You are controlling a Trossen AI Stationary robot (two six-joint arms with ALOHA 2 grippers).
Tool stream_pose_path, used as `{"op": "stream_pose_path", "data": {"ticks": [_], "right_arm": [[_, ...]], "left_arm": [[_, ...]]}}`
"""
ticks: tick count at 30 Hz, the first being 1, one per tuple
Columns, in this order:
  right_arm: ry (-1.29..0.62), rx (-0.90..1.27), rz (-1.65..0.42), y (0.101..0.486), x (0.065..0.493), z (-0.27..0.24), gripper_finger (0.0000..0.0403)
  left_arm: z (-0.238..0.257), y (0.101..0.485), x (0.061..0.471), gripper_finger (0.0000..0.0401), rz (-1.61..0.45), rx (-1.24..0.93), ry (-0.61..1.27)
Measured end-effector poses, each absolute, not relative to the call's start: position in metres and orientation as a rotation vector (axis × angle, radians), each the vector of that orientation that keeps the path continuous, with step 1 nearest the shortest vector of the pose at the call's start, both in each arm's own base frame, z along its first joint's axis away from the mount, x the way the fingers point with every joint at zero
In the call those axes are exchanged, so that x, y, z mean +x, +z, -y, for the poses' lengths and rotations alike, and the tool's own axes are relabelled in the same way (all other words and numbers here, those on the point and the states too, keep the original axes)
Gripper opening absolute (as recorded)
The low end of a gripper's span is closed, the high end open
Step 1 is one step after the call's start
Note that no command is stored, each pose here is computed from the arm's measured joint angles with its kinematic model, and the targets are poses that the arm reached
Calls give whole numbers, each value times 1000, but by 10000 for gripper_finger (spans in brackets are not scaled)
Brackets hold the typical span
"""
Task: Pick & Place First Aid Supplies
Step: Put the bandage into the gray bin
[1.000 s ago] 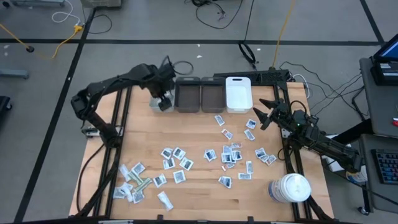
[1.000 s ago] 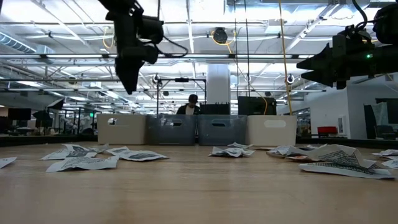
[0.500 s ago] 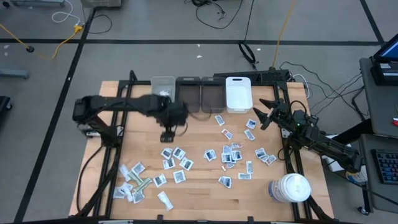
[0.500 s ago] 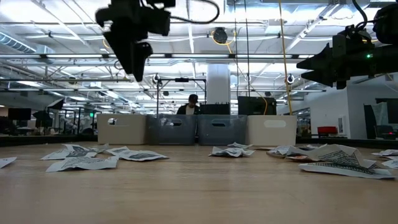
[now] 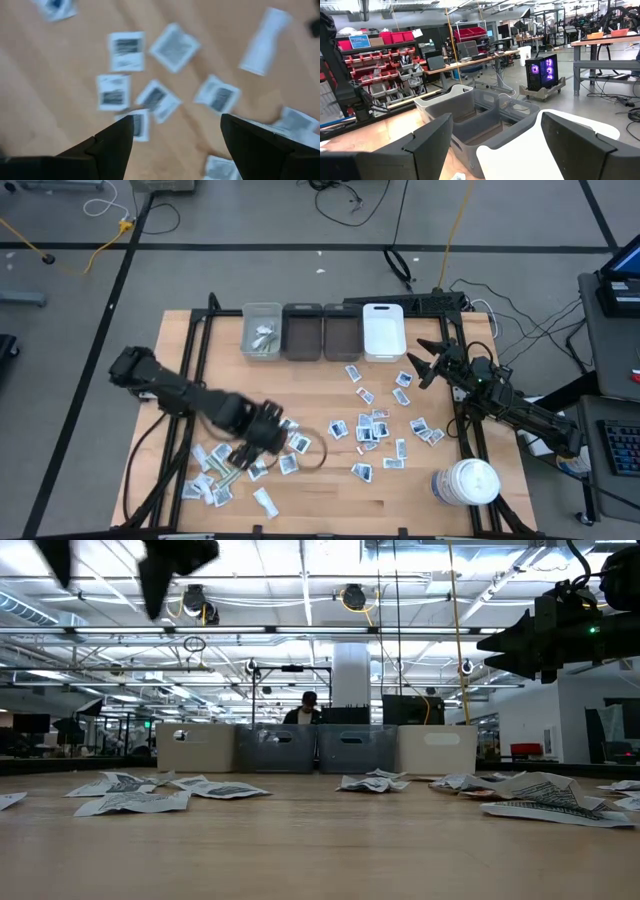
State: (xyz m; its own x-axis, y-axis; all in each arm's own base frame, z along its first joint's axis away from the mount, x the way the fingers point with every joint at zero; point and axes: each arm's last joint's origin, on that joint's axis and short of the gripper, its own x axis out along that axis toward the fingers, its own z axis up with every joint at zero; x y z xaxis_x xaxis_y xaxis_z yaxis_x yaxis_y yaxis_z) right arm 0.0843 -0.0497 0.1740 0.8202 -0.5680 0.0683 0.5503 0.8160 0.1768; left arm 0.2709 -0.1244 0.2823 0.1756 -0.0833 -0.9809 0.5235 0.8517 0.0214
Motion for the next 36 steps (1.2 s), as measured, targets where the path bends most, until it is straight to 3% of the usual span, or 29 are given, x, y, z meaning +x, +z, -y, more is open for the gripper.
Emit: {"op": "stream_pose_path", "data": {"ticks": [11,36], "right_arm": [[-598,152,119,174,84,50,297],[-598,152,120,174,84,50,297]], "left_arm": [[184,282,239,299,-1273,495,-602],[226,275,267,293,-1325,496,-641]]}}
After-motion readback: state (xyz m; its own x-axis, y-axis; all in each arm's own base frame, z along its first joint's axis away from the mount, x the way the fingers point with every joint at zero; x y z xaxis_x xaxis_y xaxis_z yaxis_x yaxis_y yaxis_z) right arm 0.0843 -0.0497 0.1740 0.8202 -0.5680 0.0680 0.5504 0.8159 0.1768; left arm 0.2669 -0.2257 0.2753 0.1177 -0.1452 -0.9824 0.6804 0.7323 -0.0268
